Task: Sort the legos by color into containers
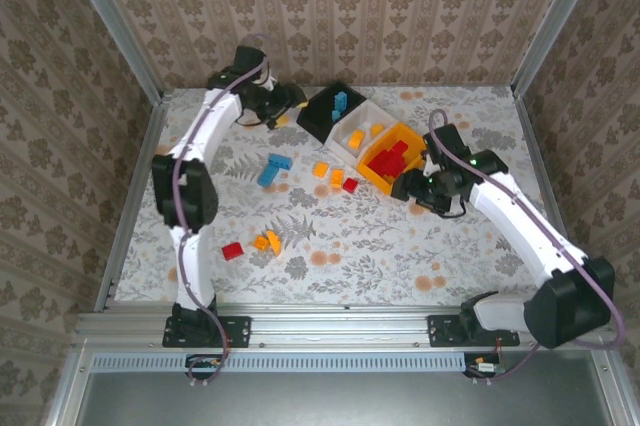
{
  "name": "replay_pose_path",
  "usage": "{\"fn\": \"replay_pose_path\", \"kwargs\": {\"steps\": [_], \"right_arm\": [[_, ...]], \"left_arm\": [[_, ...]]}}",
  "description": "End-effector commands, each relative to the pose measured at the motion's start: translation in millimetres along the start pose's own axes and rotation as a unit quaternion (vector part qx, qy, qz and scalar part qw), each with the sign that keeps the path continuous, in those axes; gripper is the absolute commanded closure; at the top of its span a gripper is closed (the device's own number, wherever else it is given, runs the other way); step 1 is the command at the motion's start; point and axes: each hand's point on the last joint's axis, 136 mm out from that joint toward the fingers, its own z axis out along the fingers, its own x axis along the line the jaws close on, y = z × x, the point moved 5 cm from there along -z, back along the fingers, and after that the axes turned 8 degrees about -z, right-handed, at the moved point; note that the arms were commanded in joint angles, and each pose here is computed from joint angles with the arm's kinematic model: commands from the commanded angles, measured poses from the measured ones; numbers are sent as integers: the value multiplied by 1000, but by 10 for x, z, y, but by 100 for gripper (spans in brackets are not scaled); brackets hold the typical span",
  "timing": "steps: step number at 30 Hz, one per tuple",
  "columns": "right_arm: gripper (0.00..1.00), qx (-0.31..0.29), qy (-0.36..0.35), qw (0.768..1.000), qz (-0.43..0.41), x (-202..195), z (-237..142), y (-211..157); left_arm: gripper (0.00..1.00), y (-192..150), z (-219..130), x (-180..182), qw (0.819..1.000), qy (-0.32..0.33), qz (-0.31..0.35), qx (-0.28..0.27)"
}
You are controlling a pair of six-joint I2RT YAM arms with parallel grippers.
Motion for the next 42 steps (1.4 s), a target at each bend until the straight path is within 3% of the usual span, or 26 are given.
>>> {"fn": "replay_pose_path", "kwargs": {"steps": [1,8,15,25,42], "right_arm": [[36,24,14,999,-47,132,104,143],[35,93,-38,985,-142,350,561,332],[35,124,-78,977,-154,625,987,509],[36,130,-111,984,-57,795,1433,537],[40,110,-179,977,-25,624,1781,785]], "left_arm": [[31,-430,-242,466,993,92,71,26],[28,-1043,-666,1187,983,170,68,34],[27,-1306,-781,1522,982,181,42,33],[26,-1378,-850,1624,983,179,30,26],[25,-1378,-1059,1739,986,167,3,13]]}}
